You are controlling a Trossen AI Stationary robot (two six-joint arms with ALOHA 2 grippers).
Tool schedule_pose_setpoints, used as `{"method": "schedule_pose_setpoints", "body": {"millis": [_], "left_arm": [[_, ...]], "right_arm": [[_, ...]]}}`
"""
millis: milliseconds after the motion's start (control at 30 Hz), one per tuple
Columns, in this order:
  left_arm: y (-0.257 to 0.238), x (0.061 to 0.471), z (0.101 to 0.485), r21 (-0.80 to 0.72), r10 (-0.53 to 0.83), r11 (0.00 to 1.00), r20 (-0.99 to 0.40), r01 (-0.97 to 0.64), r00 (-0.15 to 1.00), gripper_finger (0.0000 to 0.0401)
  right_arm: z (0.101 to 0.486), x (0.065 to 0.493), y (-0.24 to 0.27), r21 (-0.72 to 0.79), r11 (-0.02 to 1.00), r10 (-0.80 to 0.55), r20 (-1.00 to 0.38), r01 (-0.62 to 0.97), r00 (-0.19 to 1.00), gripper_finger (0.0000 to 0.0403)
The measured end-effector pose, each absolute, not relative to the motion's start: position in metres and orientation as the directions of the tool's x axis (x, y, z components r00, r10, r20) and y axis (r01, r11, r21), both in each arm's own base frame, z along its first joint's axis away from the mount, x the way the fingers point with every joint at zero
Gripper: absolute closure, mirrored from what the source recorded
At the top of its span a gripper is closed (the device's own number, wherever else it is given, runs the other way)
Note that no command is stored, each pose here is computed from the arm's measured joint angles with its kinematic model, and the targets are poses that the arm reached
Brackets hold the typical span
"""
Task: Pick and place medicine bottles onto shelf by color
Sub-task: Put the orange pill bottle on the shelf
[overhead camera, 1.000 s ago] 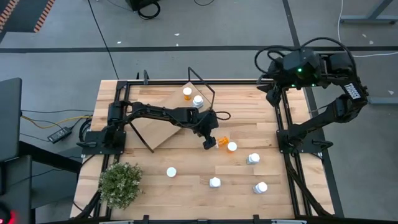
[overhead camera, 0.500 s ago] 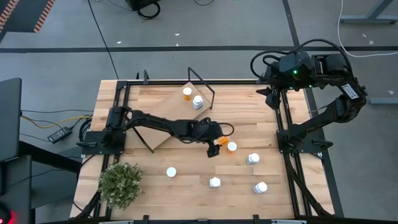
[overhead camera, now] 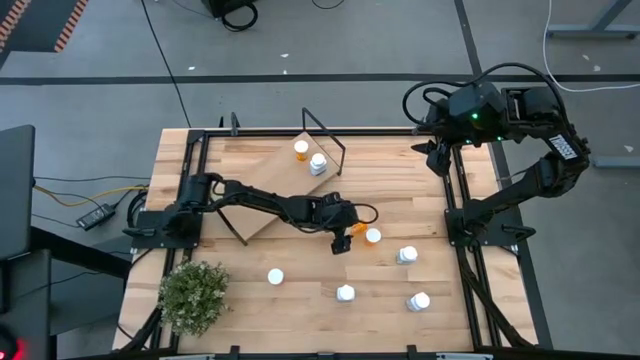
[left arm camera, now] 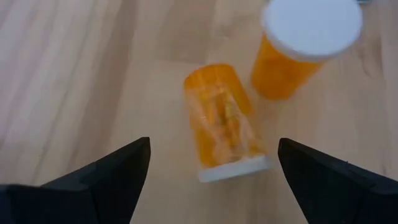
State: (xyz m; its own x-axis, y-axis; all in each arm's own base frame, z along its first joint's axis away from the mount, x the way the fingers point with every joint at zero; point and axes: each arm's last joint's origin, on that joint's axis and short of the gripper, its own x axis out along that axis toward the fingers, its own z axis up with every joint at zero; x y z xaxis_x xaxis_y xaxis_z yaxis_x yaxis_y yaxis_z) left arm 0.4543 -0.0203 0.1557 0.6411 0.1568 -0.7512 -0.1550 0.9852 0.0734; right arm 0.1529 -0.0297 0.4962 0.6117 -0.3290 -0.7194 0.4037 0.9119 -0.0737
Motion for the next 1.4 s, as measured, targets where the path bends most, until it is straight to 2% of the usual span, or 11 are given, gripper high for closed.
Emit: {"method": "schedule_pose_setpoints", "body": {"millis": [200,667,1400], "left_arm": [[-0.02,0.456,0.137,0.043,0.112,0.991,-0.782,-0.127,0.613,0.0042],[-0.012,0.46,0.137,0.016,0.119,0.986,-0.763,-0.166,0.635,0.0049],[-0.01,0.457,0.135,0.016,0.115,0.986,-0.786,-0.165,0.607,0.0177]], "right_arm": [[0.496,0.153,-0.03,-0.054,0.905,-0.329,-0.72,0.422,0.612,0.0158],[0.496,0.153,-0.03,-0.062,0.896,-0.346,-0.716,0.439,0.606,0.0158],[0.496,0.153,-0.03,-0.065,0.895,-0.351,-0.715,0.442,0.605,0.0158]]}}
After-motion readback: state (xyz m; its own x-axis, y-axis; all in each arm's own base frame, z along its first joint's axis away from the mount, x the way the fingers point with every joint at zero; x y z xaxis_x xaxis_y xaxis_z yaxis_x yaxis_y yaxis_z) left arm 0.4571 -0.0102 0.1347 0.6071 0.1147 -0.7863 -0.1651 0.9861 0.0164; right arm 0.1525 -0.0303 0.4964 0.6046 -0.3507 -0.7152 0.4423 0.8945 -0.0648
